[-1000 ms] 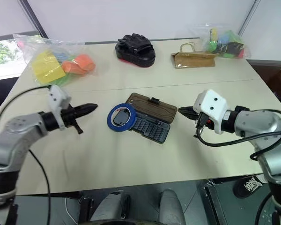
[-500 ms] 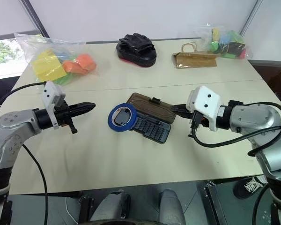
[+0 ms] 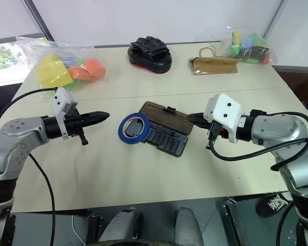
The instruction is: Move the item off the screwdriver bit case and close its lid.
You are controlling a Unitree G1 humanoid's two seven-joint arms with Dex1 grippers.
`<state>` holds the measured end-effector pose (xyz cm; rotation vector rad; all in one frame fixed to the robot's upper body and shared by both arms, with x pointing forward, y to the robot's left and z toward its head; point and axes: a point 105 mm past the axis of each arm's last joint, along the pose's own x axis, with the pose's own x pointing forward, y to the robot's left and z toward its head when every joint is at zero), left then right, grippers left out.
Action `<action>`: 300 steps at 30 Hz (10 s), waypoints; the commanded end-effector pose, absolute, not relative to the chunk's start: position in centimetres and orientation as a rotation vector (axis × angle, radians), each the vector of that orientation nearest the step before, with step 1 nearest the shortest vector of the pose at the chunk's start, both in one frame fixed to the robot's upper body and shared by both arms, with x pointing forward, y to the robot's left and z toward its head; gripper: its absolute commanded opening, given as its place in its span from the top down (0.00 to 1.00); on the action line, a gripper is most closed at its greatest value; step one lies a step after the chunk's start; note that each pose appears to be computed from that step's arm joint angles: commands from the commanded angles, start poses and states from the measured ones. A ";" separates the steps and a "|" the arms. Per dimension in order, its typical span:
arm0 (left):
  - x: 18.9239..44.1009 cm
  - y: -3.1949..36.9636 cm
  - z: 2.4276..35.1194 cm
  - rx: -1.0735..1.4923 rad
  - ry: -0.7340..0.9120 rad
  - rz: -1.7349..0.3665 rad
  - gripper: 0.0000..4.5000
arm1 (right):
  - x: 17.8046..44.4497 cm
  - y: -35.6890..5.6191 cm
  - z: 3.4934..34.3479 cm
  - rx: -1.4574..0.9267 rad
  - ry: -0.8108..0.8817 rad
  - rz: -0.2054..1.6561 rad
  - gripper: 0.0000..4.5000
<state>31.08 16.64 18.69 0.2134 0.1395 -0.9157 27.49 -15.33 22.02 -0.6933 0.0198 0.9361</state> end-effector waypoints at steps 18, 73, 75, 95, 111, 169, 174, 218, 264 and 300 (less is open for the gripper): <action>33.6 11.0 14.0 0.397 0.165 -1.205 0.01 | 27.8 -14.6 21.9 -0.690 -0.054 0.872 1.00; 33.8 28.4 13.3 0.356 0.246 -0.025 0.89 | 28.8 -13.1 20.7 -0.665 -0.065 0.918 1.00; 32.7 29.8 12.4 0.336 0.294 0.051 0.89 | 29.0 -13.0 20.6 -0.664 -0.066 0.929 1.00; 30.3 34.0 7.8 0.225 0.435 0.233 0.00 | 29.3 -12.9 20.3 -0.660 -0.066 0.932 1.00; 33.6 19.1 15.9 0.035 0.166 -0.431 0.00 | 30.8 -14.3 20.0 -0.573 -0.039 0.759 1.00; 33.6 12.3 16.4 0.132 0.126 -0.862 1.00 | 36.8 -18.7 12.7 -0.306 0.489 0.229 0.01; 33.5 12.2 17.1 0.115 0.106 -0.875 1.00 | 36.6 -18.8 11.9 -0.290 0.530 0.238 0.13; 33.9 12.7 19.0 0.154 0.006 -0.824 1.00 | 38.3 -14.6 14.6 -1.302 0.326 1.277 0.99; 29.6 9.6 17.9 0.088 0.141 -1.231 1.00 | 38.2 -13.5 19.0 -1.181 0.118 1.161 0.01; 27.2 9.2 7.5 0.354 0.431 -1.459 1.00 | 37.1 -13.0 18.9 -0.658 0.314 0.900 0.01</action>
